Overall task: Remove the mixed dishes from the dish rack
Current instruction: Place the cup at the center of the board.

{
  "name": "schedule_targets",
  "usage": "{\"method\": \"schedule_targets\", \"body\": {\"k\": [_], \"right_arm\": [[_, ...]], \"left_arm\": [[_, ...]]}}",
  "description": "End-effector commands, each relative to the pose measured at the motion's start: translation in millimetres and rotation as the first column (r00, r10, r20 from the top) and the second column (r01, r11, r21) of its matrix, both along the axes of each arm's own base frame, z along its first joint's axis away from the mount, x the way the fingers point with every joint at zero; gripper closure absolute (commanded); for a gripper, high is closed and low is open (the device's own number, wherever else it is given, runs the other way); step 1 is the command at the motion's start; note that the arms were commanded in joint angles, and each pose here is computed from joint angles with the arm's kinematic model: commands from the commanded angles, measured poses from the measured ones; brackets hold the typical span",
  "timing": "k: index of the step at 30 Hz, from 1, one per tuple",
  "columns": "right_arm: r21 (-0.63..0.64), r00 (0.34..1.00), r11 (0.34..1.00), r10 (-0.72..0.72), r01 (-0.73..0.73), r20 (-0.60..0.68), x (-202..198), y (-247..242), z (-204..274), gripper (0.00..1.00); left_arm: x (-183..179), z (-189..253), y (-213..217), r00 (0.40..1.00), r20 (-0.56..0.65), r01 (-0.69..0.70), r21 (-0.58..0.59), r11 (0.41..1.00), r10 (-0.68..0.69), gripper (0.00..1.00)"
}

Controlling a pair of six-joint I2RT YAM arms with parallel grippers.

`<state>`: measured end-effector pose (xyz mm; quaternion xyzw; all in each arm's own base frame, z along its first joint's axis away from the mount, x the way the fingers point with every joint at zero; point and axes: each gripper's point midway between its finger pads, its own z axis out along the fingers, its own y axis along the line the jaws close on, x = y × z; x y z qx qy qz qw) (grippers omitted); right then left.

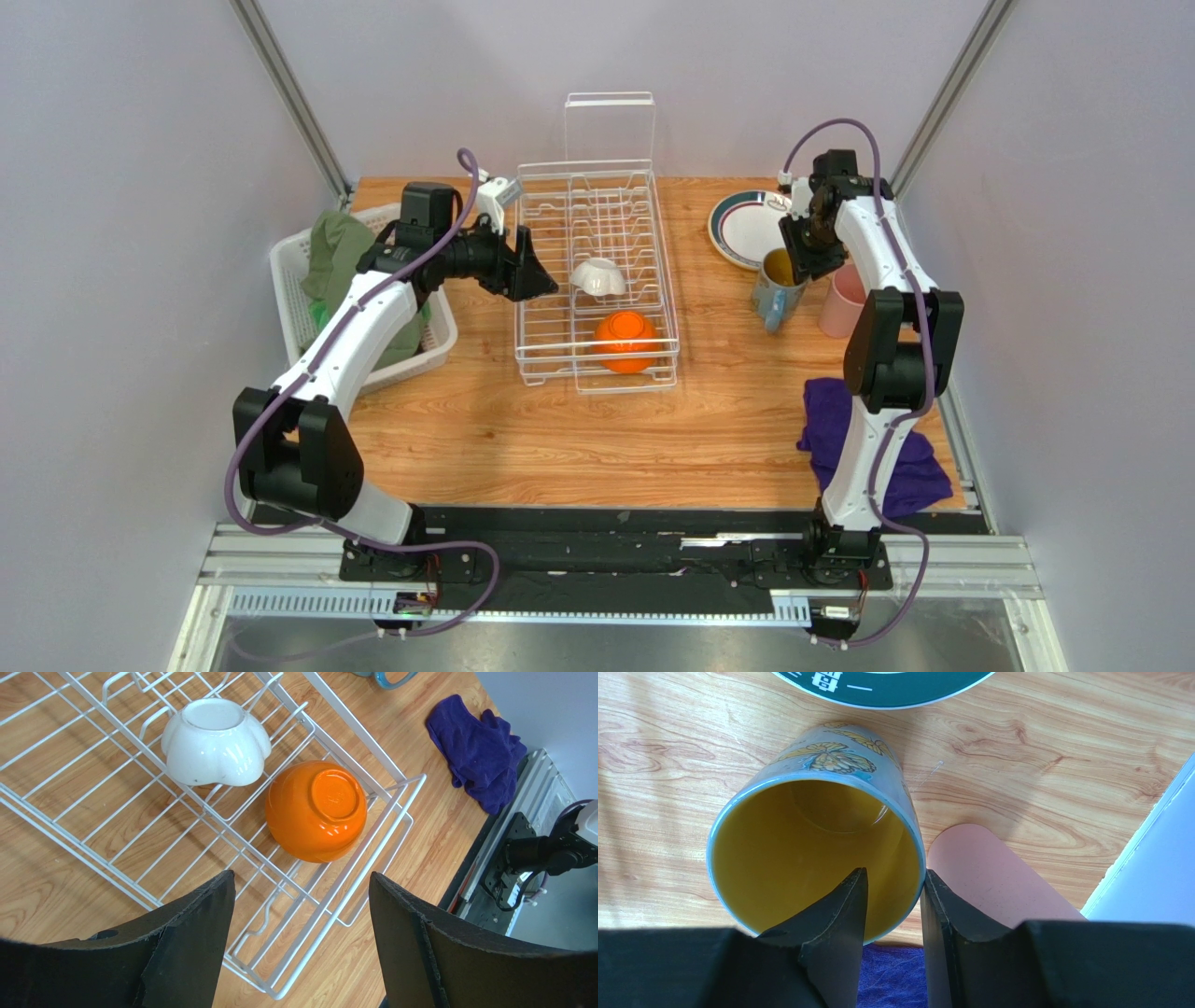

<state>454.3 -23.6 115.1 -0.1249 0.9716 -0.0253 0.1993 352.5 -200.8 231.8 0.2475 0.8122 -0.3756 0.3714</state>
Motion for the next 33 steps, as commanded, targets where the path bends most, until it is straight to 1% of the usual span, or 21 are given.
{"method": "schedule_targets", "body": {"k": [1,9,14,20,25,27,28,31,33], "right_arm": [[-0.007,0.998,1.0,0.004,-0.004,0.07,10.7,2.3,22.8,0.63],[0.008,0.998,1.0,0.012,-0.013,0.069,-0.4,6.2,31.9,0.62],[0.014,0.996,1.0,0.012,-0.013,0.093,-4.8,7.5,44.6,0.61],[0.02,0.991,1.0,0.01,-0.013,0.13,-6.9,8.8,62.5,0.56],[0.037,0.984,0.999,0.001,-0.008,0.177,-9.9,11.7,81.7,0.52],[0.053,0.982,0.999,-0.013,0.003,0.188,-12.0,13.8,87.5,0.51],[0.06,0.979,0.998,-0.017,0.004,0.203,-14.6,14.9,94.2,0.48],[0.098,0.97,0.995,-0.02,-0.004,0.243,-19.2,22.4,108.8,0.45],[0.13,0.965,0.991,-0.016,-0.019,0.263,-22.8,28.8,116.0,0.4]], "left_arm": [[4.7,8.8,0.1,0.999,0.037,0.014,0.002,1.0,-0.014,0.22],[5.6,7.2,-0.2,0.999,0.031,0.014,0.002,1.0,-0.014,0.21],[8.2,7.0,0.1,0.999,0.033,0.009,0.005,1.0,-0.009,0.22],[15.9,8.4,0.9,0.998,0.057,-0.005,0.022,1.0,0.004,0.21],[27.4,9.9,-4.8,0.995,0.102,-0.031,0.088,0.996,0.022,0.22],[31.7,7.5,-10.6,0.989,0.151,-0.023,0.155,0.988,-0.001,0.22],[33.8,6.7,-13.6,0.988,0.154,-0.016,0.179,0.984,-0.012,0.21],[35.6,3.9,-26.9,0.988,0.15,-0.005,0.228,0.974,-0.03,0.22],[33.6,5.8,-36.2,0.988,0.144,0.013,0.254,0.967,-0.051,0.21]]}}
